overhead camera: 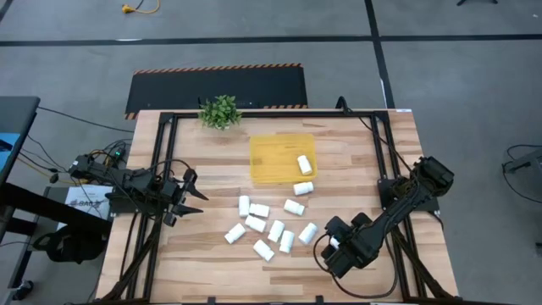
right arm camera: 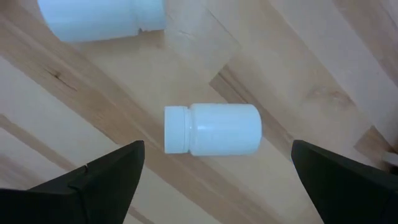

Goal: Pick and place pill bottles into a basket
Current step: Put the white pill bottle into the yellow bin

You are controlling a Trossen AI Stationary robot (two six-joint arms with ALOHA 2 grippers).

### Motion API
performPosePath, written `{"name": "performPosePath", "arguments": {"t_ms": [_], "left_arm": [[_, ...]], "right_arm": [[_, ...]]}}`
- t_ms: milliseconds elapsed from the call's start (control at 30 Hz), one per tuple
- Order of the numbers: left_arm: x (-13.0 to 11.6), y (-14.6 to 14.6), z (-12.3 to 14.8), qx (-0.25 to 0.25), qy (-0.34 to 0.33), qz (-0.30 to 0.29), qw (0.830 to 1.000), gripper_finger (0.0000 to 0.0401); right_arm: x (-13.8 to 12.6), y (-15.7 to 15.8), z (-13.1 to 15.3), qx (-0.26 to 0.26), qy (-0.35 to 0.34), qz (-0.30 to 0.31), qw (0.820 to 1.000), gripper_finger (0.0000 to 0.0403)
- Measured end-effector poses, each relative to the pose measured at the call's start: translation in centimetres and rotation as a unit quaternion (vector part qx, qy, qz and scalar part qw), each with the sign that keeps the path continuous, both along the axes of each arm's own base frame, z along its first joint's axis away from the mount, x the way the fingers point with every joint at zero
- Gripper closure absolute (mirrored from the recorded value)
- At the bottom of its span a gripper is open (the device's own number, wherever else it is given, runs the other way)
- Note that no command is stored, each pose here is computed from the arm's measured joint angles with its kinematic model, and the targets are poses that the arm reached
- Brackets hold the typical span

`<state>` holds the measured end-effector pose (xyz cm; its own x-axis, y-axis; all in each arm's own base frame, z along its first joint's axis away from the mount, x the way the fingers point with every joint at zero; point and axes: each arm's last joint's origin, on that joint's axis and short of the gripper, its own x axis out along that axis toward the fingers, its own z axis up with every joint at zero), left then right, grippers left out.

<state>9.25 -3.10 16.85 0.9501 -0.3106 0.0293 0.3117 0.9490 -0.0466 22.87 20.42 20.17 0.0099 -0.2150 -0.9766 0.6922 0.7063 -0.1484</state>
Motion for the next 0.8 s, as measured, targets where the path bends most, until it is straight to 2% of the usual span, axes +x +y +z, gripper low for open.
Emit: {"name": "performPosePath", "arguments": {"t_ms": [600,800], "left_arm": [[0.0,0.0,-0.01,0.0,0.0,0.0,1.0,0.0224],[0.0,0.0,0.01,0.0,0.0,0.0,1.0,0.0224]], "right_arm": [[0.0,0.25,-0.07,-0.001,-0.014,0.004,1.0,0.0003],[0.21,0.41,-0.11,0.007,-0.034,-0.03,0.999,0.0003]]}}
